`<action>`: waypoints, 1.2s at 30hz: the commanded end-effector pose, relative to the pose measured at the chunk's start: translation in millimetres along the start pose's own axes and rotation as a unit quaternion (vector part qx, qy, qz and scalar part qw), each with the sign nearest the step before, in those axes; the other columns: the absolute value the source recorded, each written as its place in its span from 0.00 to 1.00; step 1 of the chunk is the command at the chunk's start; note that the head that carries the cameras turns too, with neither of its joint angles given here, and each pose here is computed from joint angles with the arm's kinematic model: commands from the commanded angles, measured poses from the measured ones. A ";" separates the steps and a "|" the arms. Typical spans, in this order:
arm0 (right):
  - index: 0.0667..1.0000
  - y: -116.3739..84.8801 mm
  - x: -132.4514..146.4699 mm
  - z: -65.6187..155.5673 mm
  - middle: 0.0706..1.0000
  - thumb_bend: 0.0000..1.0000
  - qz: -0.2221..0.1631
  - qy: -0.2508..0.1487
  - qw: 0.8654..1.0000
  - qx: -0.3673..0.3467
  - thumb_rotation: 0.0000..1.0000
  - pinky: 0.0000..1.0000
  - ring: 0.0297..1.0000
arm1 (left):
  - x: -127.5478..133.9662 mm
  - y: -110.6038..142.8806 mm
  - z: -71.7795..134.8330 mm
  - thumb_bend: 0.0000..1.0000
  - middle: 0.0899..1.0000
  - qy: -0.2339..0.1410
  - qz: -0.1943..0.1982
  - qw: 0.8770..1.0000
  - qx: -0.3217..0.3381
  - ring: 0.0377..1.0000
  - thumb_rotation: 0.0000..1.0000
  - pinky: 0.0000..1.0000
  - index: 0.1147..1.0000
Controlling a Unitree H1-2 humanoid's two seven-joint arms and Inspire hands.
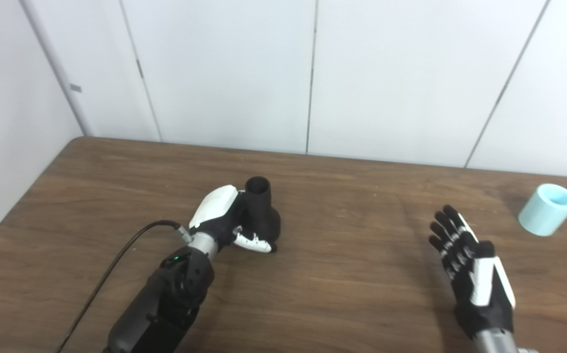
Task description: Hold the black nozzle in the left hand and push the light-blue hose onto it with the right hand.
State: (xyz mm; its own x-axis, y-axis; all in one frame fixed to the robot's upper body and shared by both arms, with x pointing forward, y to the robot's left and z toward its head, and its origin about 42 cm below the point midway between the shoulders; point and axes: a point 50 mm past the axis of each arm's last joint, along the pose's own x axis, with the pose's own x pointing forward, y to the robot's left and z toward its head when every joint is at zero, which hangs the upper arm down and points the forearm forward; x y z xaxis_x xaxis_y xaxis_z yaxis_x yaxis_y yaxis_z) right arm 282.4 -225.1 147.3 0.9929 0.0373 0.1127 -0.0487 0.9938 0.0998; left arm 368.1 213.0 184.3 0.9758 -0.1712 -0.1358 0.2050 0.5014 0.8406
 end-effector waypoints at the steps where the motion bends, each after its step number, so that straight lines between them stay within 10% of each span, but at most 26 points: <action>1: 0.93 6.2 7.7 19.9 0.93 0.61 0.007 -0.038 0.999 -0.002 1.00 0.93 0.94 | -7.3 -20.3 7.4 0.52 0.74 -0.021 -0.044 0.999 0.010 0.86 0.05 0.93 0.42; 36: 0.93 10.3 7.5 27.4 0.91 0.57 0.006 -0.038 0.999 -0.014 1.00 0.92 0.92 | -32.3 -83.8 55.3 0.52 0.76 -0.049 -0.137 0.987 -0.062 0.88 0.05 0.94 0.42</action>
State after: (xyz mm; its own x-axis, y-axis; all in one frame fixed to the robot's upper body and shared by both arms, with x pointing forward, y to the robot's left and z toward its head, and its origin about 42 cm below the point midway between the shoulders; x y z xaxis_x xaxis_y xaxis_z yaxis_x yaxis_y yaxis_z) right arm 281.6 -219.7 160.3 0.9918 0.0368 0.1223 -0.0459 0.9963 0.0723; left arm 328.7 149.0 169.4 0.9460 -0.2902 -0.1446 0.2937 0.5783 0.7611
